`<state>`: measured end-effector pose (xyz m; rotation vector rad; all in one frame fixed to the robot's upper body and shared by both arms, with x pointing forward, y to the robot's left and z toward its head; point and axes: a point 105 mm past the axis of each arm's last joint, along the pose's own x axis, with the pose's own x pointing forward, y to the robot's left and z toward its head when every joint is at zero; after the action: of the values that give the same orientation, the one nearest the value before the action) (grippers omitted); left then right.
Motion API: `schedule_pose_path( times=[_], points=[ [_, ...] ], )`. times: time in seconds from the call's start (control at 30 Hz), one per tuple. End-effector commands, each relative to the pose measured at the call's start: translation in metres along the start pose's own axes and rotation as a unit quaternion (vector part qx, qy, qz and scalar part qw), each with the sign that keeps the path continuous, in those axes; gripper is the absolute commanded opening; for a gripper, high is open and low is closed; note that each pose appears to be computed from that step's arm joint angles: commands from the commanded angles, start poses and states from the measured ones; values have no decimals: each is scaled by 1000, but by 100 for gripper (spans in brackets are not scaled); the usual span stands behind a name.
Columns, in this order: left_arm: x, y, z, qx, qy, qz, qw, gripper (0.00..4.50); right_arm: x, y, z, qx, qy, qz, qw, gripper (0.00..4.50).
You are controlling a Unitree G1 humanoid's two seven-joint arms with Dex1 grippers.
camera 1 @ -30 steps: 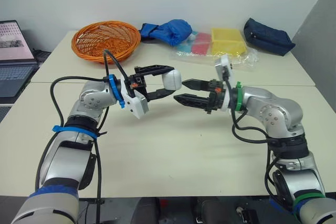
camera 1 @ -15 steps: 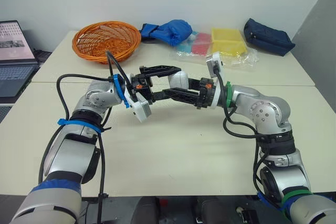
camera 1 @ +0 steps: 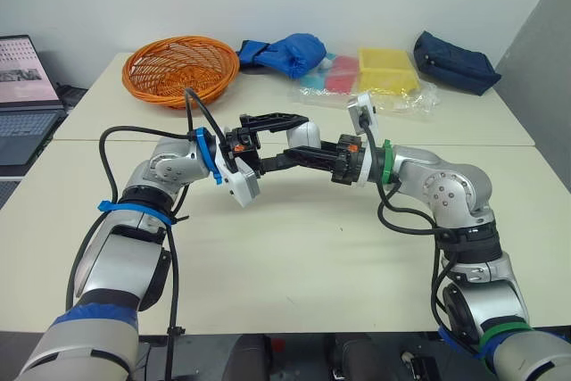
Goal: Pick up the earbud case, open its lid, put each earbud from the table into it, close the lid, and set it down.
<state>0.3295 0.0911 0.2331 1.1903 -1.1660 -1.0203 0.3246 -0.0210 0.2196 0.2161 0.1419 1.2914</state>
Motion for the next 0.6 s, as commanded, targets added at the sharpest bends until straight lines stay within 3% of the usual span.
schedule_pose_path(
  times=[0.03,0.2,0.23,0.37,0.47,0.6],
  points=[
    [1,14,6,33,-20,10,999,279,-5,0,11,-24,-6,-1,1000,100],
    [3,13,6,23,-21,16,999,279,-7,-2,13,-27,-11,-5,1000,99],
    [3,13,5,17,-19,17,1000,353,-7,-1,13,-27,-12,-5,1000,99],
    [0,6,-3,-23,8,-20,999,450,-12,-3,13,-24,-17,-12,999,85],
    [-2,10,0,-24,2,-26,999,450,-14,-3,14,-23,-18,-13,999,85],
    [0,29,-7,-81,16,-38,996,450,-15,-8,16,-41,-18,-31,999,85]
  ],
)
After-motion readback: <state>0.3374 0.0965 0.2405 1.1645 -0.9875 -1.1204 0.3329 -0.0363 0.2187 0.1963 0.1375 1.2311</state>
